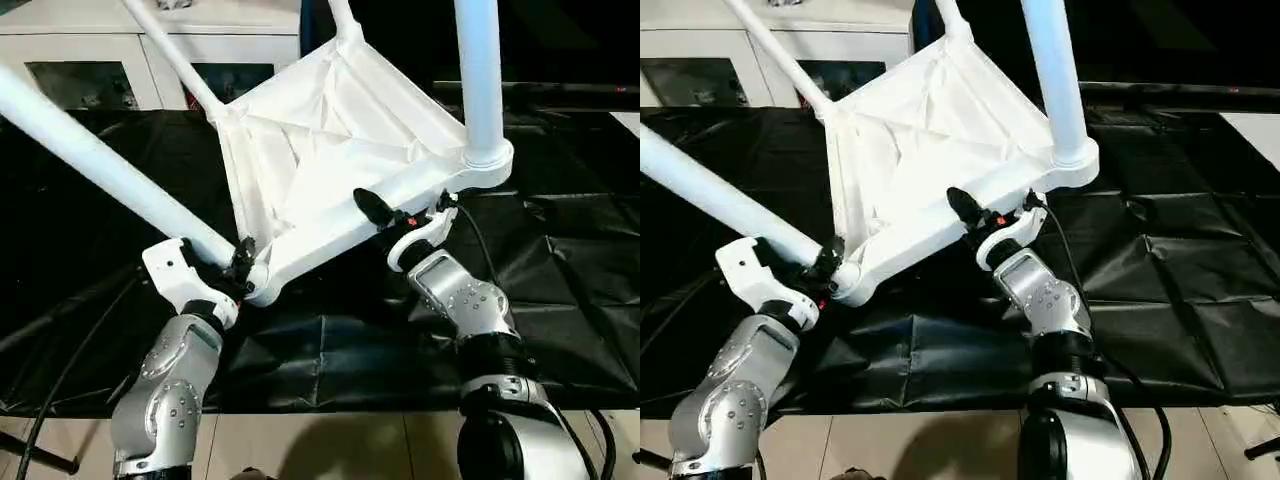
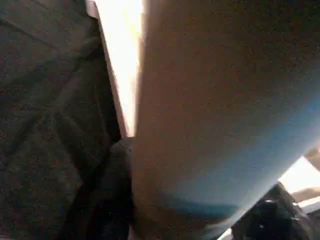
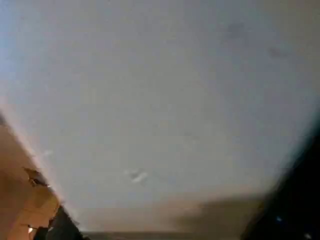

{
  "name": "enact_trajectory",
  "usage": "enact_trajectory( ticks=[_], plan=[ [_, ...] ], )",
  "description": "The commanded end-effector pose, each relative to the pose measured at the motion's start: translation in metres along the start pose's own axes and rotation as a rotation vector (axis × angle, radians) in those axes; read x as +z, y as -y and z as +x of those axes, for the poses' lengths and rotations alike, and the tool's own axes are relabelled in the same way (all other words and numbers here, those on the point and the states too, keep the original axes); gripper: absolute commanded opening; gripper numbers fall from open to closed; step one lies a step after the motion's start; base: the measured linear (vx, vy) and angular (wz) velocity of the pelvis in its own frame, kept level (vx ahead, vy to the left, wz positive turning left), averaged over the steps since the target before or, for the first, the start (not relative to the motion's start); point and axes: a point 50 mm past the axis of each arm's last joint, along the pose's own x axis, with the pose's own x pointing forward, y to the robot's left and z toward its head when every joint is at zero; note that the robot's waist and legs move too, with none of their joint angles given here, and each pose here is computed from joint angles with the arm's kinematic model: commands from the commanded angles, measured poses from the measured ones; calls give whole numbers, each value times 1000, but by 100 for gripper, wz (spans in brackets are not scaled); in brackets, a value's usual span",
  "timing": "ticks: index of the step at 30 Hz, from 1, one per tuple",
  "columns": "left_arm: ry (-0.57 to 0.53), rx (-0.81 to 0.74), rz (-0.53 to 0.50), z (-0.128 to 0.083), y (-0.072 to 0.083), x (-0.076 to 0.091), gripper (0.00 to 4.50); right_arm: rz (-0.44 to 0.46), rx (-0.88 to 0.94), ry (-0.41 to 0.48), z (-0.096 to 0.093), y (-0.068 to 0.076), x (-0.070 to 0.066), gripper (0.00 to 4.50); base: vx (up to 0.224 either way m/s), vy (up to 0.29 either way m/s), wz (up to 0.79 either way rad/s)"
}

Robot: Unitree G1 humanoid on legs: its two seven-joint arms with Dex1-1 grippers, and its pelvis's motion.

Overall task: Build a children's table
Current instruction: Flip table

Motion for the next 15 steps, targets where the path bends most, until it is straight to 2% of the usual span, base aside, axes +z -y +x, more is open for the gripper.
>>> enact_trajectory(
  ticks=[1,6,7,9,10,13,15],
  plan=[
    [-32,-55,-84,0,6,-8,292,-38,0,46,2,-6,15,213,0,0,0],
    [-40,-58,-69,-10,-7,-4,340,-75,-37,134,-7,-3,39,197,0,0,0],
    [-48,-48,-61,-15,-13,-4,340,-89,-46,160,-9,-3,46,197,0,0,0],
    [-56,-45,-59,-19,-17,-5,358,-102,-46,179,-12,-3,51,196,0,0,0],
    [-72,-38,-54,-27,-24,-6,380,-114,-48,211,-15,-5,58,195,0,0,0],
    [-96,-33,-60,-37,-31,-9,395,-131,-58,248,-21,-5,67,195,0,0,0],
    [-122,-60,-28,-45,-33,-10,417,-166,-68,260,-25,-6,71,195,0,0,0]
  ],
)
